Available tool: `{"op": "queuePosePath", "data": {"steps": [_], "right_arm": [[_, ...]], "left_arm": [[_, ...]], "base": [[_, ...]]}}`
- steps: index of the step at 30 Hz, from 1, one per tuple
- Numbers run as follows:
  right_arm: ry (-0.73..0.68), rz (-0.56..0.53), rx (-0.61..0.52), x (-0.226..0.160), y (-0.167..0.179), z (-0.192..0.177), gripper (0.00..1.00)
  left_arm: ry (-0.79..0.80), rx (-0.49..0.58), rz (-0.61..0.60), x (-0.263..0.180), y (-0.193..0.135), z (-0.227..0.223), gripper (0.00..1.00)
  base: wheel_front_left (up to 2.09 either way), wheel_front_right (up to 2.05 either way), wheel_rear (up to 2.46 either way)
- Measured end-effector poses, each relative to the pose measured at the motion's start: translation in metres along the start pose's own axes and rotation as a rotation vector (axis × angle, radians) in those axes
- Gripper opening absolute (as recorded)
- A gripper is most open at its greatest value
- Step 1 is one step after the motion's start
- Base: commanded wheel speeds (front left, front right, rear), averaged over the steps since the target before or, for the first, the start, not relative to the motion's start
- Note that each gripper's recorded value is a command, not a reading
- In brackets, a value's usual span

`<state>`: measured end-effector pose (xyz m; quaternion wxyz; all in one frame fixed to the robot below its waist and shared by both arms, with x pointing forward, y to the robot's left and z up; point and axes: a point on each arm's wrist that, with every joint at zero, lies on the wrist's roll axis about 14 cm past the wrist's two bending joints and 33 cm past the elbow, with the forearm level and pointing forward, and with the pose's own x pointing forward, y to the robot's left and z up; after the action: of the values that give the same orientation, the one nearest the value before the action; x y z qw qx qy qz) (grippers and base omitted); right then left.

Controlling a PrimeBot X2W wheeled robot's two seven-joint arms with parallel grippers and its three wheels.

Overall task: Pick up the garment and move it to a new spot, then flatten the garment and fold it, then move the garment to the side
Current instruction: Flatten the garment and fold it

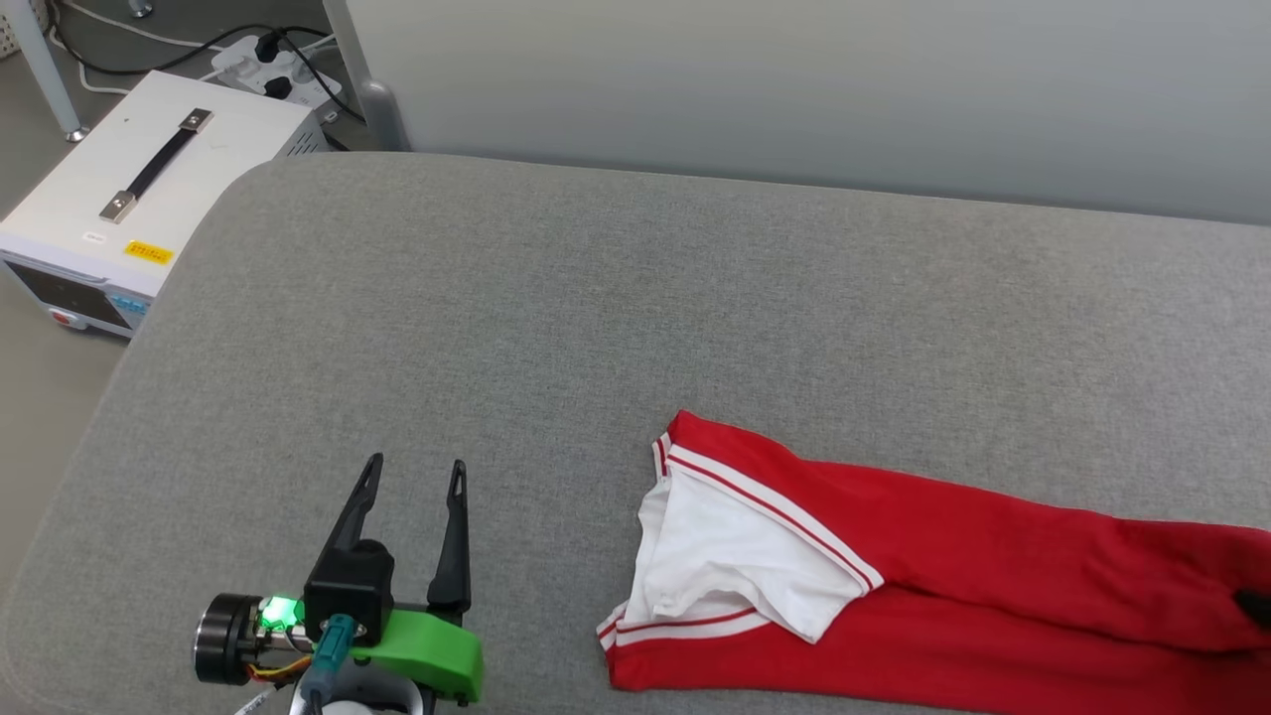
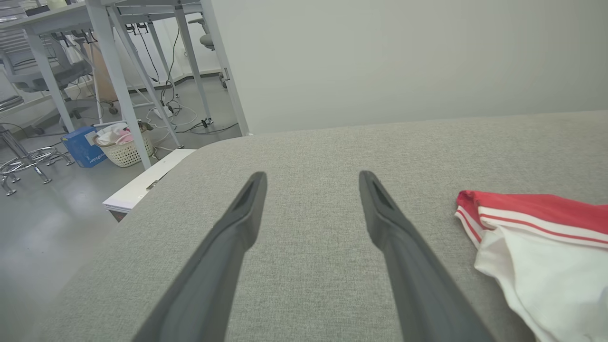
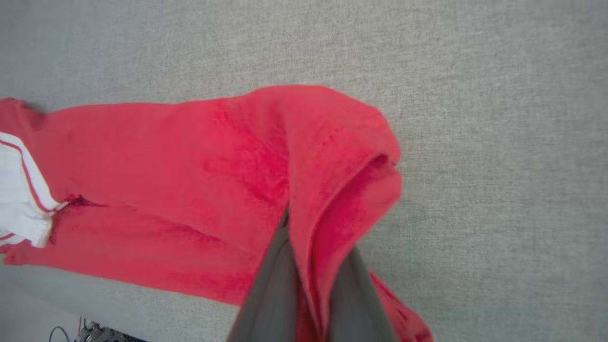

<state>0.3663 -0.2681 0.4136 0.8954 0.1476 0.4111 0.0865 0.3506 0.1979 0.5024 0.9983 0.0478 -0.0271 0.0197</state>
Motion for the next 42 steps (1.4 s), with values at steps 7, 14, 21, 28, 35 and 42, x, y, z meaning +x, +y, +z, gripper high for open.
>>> {"op": "queuePosePath", "data": {"steps": [7,14,21,28,35,42], "right_arm": [[0.02,0.201,-0.066,0.001,0.068,0.001,0.0],[0.069,0.391,-0.187,0.012,0.145,-0.005,0.0],[0.13,0.519,-0.331,0.035,0.213,-0.009,0.0],[0.182,0.584,-0.415,0.063,0.262,-0.017,0.0],[0.231,0.602,-0.474,0.091,0.291,-0.039,0.0],[0.248,0.565,-0.485,0.108,0.282,-0.059,0.2]], "left_arm": [[0.005,0.001,0.0,-0.003,0.0,-0.002,1.0],[0.023,-0.006,0.001,-0.005,-0.001,-0.007,1.0],[0.055,-0.017,0.003,-0.003,-0.003,-0.017,1.0],[0.065,-0.02,0.009,0.006,-0.003,-0.021,1.0],[0.073,-0.023,0.01,0.013,-0.004,-0.024,1.0],[0.076,-0.017,0.032,0.012,0.003,-0.025,1.0]], "base": [[0.0,0.0,0.0],[0.0,0.0,0.0],[0.0,0.0,0.0],[0.0,0.0,0.0],[0.0,0.0,0.0],[0.0,0.0,0.0]]}}
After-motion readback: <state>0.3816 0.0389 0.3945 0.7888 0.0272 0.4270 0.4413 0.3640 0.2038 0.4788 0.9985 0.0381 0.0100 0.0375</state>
